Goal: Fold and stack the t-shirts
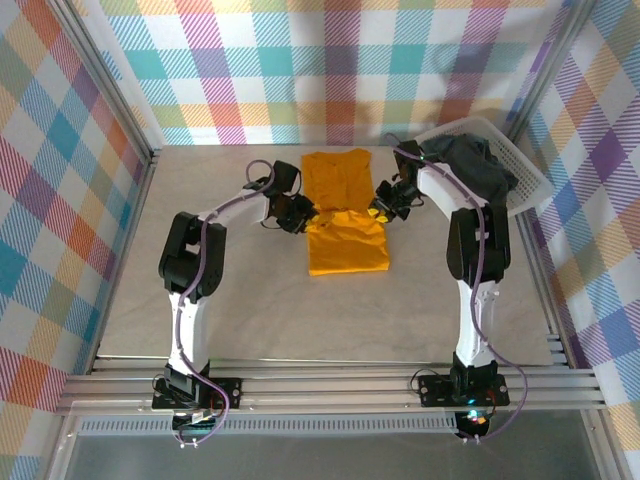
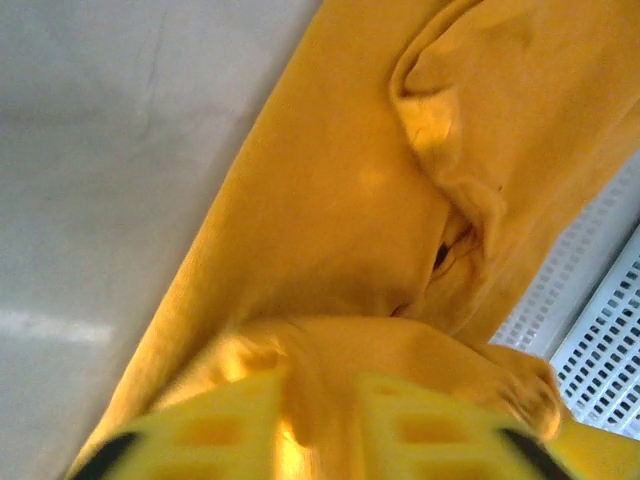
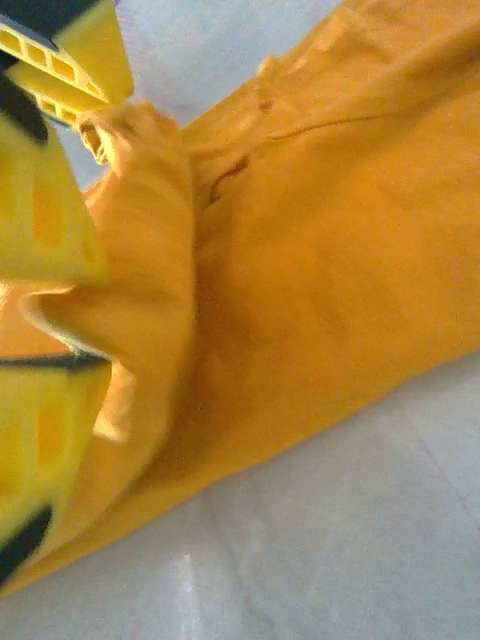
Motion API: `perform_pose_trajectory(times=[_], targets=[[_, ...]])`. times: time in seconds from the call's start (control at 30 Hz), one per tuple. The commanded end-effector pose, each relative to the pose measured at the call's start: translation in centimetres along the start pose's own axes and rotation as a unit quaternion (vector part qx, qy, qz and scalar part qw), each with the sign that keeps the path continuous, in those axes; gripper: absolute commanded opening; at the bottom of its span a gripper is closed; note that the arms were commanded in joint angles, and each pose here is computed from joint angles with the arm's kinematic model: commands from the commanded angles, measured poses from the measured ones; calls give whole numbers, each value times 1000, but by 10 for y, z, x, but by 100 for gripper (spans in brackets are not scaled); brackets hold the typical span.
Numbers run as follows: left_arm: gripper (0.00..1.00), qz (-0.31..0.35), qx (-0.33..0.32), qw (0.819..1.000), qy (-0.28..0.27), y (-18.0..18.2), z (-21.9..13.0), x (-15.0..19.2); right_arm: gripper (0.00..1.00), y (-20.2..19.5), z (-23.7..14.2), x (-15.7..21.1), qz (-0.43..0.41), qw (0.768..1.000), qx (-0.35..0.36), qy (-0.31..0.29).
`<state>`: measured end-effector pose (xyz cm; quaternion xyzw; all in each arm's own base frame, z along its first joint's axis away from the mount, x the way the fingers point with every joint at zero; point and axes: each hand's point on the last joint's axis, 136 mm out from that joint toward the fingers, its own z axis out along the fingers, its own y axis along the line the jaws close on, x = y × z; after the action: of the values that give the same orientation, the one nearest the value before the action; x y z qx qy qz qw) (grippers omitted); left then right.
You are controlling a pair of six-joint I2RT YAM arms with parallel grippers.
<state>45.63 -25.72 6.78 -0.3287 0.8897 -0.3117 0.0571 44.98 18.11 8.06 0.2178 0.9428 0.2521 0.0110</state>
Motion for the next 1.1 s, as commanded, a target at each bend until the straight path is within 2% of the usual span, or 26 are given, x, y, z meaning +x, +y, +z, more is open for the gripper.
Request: perform_pose_trajectory(times=[0.0,0.1,0.17,0.27,0.4,0.5,0.7,0.87,0.97,1.07], targets=[[49,19,-6,1000,-17,-5,-14,-9,45,7,-10,-7,-21,1000,-18,-5],[59,21,-3,999,-38,2,-34,-4,52,8,-28,-7,-48,999,-16,-21],[60,21,-5,999,-45,11,-50,8,53,-1,-37,2,-46,999,-6,-22],[59,5,-20,999,-31,38,-60,43,54,-18,-44,27,-43,999,-3,-25],[58,-37,-27,999,12,67,-50,95,54,-49,-34,68,-20,1000,-10,5],[58,-71,-36,996,31,83,-34,122,54,-68,-21,90,8,999,-12,33],[58,-110,-5,994,26,76,-8,126,54,-85,2,109,63,995,-22,68],[55,-117,2,993,13,75,8,118,54,-88,14,105,79,994,-21,75],[48,-117,1,993,2,77,12,113,52,-85,19,103,91,992,-25,80],[34,-116,3,993,-7,79,13,110,47,-85,26,101,107,990,-30,86]])
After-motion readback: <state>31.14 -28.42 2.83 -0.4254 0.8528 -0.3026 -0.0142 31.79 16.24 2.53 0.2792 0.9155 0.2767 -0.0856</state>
